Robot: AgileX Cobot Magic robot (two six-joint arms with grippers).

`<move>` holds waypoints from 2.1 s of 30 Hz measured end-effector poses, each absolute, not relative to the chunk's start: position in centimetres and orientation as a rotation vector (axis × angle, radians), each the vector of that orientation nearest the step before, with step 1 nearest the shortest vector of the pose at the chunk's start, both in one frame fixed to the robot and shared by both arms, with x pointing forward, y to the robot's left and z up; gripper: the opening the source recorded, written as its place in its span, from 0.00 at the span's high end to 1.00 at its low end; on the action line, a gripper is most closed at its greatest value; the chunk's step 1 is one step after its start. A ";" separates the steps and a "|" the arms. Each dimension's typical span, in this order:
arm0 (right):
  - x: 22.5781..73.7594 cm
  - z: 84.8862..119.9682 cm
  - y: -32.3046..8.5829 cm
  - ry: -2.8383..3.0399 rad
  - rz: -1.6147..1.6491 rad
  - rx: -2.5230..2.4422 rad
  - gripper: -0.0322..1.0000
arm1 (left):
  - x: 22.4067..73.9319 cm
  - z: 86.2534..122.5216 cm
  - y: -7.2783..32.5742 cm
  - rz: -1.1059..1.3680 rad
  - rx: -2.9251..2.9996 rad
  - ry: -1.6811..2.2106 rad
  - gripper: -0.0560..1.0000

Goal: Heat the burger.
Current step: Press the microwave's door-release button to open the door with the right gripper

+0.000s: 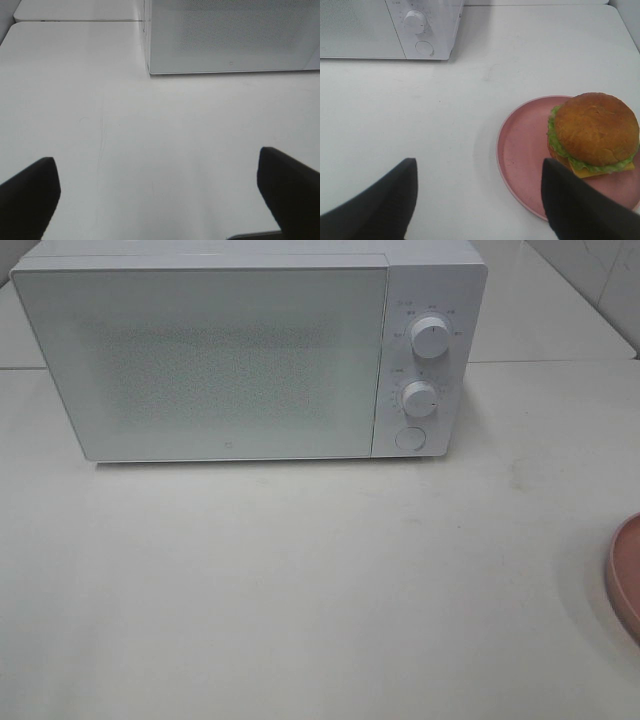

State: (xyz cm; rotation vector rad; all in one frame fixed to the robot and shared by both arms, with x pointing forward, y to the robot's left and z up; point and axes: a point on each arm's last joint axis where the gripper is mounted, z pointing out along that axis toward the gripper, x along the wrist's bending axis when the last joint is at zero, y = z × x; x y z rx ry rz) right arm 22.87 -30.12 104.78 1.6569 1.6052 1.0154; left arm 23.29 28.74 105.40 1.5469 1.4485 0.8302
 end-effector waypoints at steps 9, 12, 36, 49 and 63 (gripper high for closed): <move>22.9 104.8 -30.1 1.605 1.015 1.657 0.31 | 23.3 105.4 28.7 0.831 1.548 1.448 0.01; 22.9 104.8 -30.1 1.605 1.015 1.657 0.31 | 23.3 105.4 28.7 0.831 1.548 1.448 0.01; 25.9 107.4 -29.8 1.545 1.086 1.590 0.31 | 23.3 105.4 28.7 0.831 1.548 1.448 0.01; 30.0 107.5 -29.3 1.611 1.015 1.653 0.31 | 23.3 105.4 28.7 0.831 1.548 1.448 0.01; 34.4 107.0 -28.8 1.643 0.971 1.668 0.31 | 23.3 105.4 28.7 0.831 1.548 1.448 0.01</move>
